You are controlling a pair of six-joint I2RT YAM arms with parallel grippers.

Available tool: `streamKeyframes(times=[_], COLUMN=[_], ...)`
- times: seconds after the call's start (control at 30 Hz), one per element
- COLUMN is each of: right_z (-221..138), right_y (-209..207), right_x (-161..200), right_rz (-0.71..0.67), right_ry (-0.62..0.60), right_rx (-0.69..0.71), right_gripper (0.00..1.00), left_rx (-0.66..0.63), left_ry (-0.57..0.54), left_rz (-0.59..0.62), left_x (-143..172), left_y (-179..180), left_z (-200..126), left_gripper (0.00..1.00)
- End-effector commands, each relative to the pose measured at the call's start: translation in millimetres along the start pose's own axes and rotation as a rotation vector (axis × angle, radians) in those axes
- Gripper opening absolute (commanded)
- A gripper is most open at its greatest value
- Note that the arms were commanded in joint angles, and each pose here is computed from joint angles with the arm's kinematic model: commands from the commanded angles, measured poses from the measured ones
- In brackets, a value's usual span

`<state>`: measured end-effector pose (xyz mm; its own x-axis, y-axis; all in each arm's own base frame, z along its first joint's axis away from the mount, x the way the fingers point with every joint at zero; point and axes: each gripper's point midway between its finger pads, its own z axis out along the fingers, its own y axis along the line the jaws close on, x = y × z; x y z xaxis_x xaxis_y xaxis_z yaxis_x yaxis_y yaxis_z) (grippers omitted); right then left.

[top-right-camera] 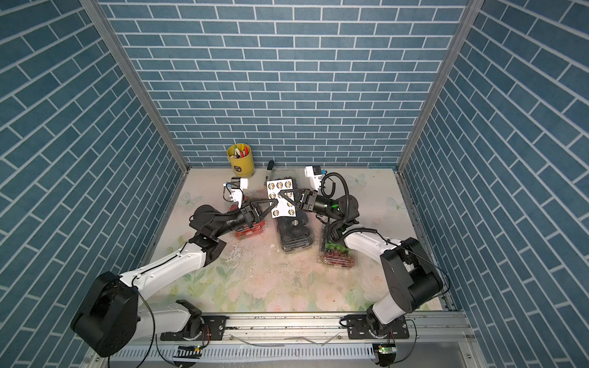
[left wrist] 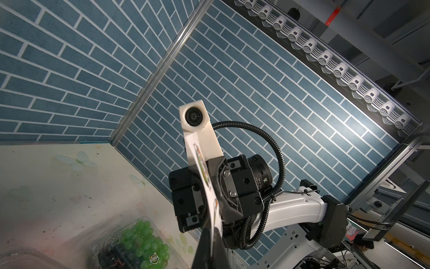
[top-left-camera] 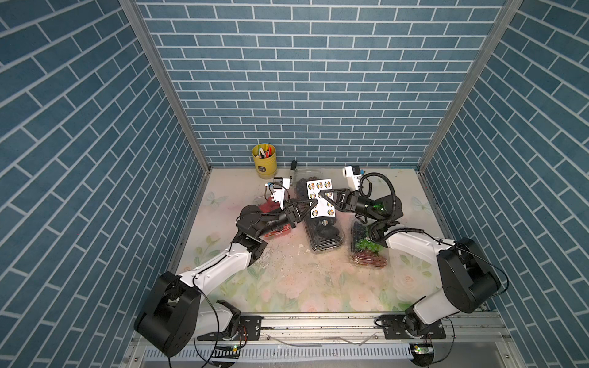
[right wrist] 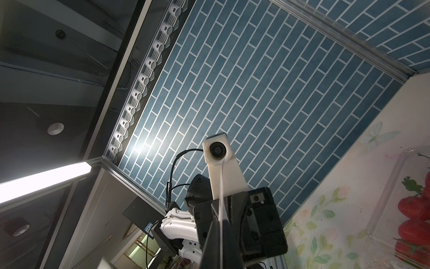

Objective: Label fruit boxes
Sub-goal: Adjust the label sticker.

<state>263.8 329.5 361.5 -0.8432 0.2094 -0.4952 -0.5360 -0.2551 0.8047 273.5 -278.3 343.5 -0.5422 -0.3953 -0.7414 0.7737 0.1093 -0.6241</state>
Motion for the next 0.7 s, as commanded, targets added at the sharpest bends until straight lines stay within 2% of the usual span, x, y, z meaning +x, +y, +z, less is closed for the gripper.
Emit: streamKeyframes(times=[0.0, 0.23, 0.67], right_z=[0, 1, 3], right_y=[2, 6, 13], right_x=[5, 8, 15], right_rz=[0.03, 0.026, 0.015], right_ry=[0.015, 0.033, 0.063], right_rx=[-0.023, -0.03, -0.046], right_gripper=[0.0, 0.0, 0.0], left_rx=[0.049, 0.071, 0.022], left_ry=[-0.045, -0.055, -0.04], left_rz=[0.058, 0.063, 0.054], left_x=[-16, -22, -18], left_y=[-19, -21, -6], left_z=[1, 6, 8], left_gripper=[0.0, 0.0, 0.0])
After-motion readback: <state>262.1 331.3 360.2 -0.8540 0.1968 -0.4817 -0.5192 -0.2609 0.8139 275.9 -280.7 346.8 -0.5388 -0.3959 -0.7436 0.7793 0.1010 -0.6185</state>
